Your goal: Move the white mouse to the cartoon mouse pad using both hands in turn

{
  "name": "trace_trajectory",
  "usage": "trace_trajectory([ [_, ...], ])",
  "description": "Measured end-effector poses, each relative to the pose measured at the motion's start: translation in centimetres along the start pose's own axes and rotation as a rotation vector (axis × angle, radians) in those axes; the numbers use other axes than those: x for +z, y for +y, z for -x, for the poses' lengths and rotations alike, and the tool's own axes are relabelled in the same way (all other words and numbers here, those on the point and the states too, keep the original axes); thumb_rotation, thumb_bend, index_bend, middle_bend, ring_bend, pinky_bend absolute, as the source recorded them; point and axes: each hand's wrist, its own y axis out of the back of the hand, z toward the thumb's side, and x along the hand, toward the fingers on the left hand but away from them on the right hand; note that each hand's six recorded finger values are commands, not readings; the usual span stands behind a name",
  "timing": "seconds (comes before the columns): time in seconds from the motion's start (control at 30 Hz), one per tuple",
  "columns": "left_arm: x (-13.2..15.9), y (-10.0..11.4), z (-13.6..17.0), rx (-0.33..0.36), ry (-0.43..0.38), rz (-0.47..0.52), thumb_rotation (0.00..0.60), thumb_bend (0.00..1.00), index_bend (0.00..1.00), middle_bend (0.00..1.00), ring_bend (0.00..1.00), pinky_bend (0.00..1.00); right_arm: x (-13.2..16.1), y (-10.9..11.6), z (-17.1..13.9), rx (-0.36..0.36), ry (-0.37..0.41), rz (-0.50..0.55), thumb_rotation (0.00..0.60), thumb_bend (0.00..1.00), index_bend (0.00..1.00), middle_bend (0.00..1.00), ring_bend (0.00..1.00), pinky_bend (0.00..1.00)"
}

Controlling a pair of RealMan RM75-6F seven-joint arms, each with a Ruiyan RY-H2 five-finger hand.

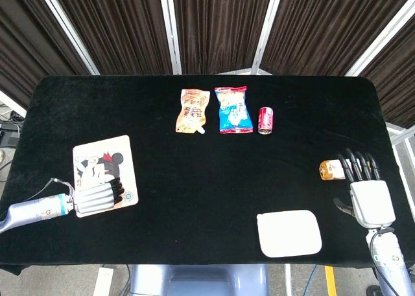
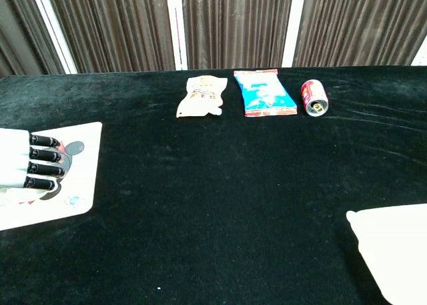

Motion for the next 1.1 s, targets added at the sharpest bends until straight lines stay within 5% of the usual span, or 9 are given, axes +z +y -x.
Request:
trace_trajectory([
  [0.07, -0.1, -0.2, -0.1, -0.01, 0.0, -0.018, 0.6, 0.0, 0.01, 0.0, 0.0, 0.01, -0.1, 0.0, 0.0, 0.0, -0.001, 0.0, 0.6, 0.0, 0.0, 0.0, 0.0, 0.0],
  [0.23, -0.4, -0.7, 0.2, -0.035, 0.009, -0.046, 0.6, 0.0, 0.0, 0.0, 0.0, 0.0, -0.1, 0.1, -0.1, -0.004, 0.0, 0.003, 0.6, 0.0, 0.0, 0.0, 0.0, 0.0],
  [0.43, -2.0, 1.4, 1.6, 0.058, 0.105, -0.032, 0.6, 0.0, 0.0, 0.0, 0.0, 0.0, 0.3, 0.5, -0.3, -0.011, 0.016, 0.012, 0.6, 0.0, 0.0, 0.0, 0.0, 0.0],
  [0.63, -5.1, 3.9, 3.6, 0.171, 0.372, 0.071, 0.6, 0.0, 0.0, 0.0, 0.0, 0.0, 0.8, 1.0, -0.6, -0.026, 0.038, 0.023, 0.6, 0.0, 0.0, 0.0, 0.0, 0.0],
  [0.93, -6.1, 6.4, 6.9, 0.277, 0.8, 0.496, 0.6, 0.0, 0.0, 0.0, 0.0, 0.0, 0.7, 1.3, -1.1, -0.03, 0.038, 0.035, 0.6, 0.0, 0.0, 0.0, 0.0, 0.0],
  [1.1, -5.4, 6.9, 10.3, 0.245, 1.084, 0.736, 0.6, 0.0, 0.0, 0.0, 0.0, 0.0, 0.4, 1.8, -1.4, -0.04, 0.034, 0.044, 0.6, 0.0, 0.0, 0.0, 0.0, 0.0],
])
